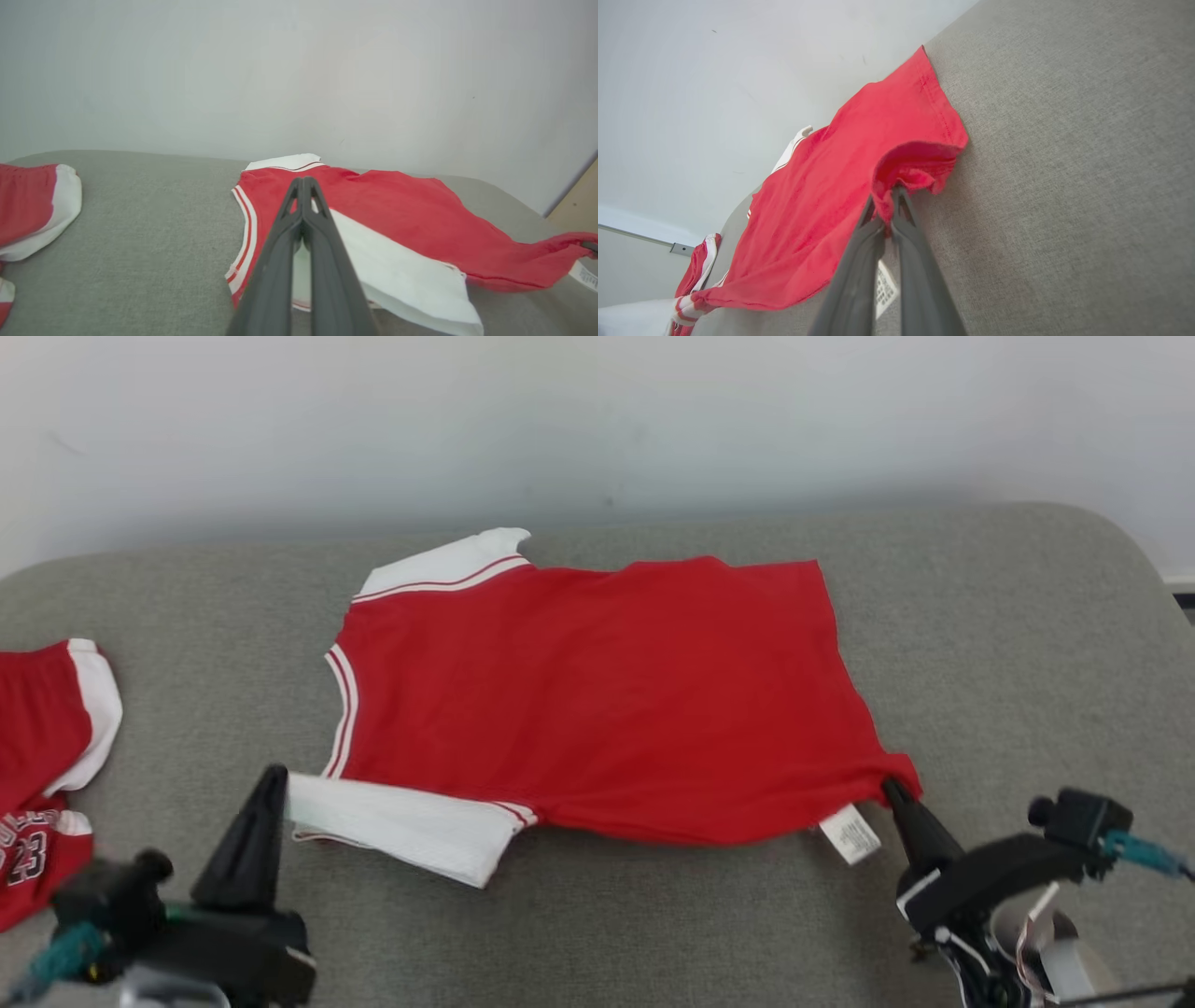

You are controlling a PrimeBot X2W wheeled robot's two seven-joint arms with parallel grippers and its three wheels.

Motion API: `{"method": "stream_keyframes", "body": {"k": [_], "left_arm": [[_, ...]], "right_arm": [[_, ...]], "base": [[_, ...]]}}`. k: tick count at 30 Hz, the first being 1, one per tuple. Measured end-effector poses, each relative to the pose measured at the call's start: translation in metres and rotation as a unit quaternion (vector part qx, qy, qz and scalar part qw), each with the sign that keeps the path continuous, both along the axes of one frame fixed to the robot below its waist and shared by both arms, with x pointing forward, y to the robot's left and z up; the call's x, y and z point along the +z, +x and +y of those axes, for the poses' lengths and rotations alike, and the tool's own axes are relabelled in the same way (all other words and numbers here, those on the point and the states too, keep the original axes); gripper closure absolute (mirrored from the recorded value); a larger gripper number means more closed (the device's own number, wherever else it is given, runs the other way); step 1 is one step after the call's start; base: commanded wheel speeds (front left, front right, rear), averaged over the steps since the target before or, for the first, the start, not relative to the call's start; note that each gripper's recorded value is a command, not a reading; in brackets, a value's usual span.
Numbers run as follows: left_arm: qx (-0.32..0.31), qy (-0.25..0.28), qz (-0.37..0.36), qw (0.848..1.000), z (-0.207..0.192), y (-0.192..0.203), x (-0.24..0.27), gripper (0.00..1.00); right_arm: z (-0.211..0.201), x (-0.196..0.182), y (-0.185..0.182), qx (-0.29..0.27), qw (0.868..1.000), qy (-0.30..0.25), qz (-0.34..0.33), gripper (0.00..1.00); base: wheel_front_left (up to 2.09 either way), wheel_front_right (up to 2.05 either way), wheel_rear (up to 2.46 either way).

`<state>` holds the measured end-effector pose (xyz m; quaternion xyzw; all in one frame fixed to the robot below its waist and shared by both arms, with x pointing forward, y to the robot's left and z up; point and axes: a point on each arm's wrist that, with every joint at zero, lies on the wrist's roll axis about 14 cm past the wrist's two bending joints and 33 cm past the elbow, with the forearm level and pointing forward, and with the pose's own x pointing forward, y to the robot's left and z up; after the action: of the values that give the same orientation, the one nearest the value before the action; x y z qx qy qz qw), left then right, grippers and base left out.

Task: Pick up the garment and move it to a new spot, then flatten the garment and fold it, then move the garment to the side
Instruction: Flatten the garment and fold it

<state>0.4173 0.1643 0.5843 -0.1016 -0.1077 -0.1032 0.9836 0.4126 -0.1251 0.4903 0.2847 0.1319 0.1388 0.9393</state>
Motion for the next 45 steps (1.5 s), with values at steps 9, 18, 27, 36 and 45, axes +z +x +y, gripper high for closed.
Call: {"method": "stream_keyframes", "body": {"k": [9,18,27,36,45], "left_arm": [[-0.034,0.050,0.046,0.997,0.000,0.073,-0.014,1.00],[-0.049,0.071,0.096,0.992,-0.007,0.126,-0.049,1.00],[-0.060,0.089,0.133,0.985,-0.019,0.160,-0.083,1.00],[-0.057,0.085,0.120,0.987,-0.021,0.161,-0.085,0.00],[-0.033,0.059,0.090,0.994,-0.006,0.138,-0.065,0.00]], "right_arm": [[-0.004,0.003,0.051,-0.002,1.000,-0.010,0.024,1.00],[-0.008,-0.012,0.091,-0.009,0.998,-0.034,0.055,1.00],[-0.013,-0.037,0.118,-0.020,0.995,-0.063,0.081,1.00],[-0.017,-0.029,0.119,-0.027,0.996,-0.075,0.050,0.00],[-0.025,-0.021,0.100,-0.025,0.995,-0.097,0.007,0.00]], "base": [[0.00,0.00,0.00],[0.00,0.00,0.00],[0.00,0.00,0.00],[0.00,0.00,0.00],[0.00,0.00,0.00]]}}
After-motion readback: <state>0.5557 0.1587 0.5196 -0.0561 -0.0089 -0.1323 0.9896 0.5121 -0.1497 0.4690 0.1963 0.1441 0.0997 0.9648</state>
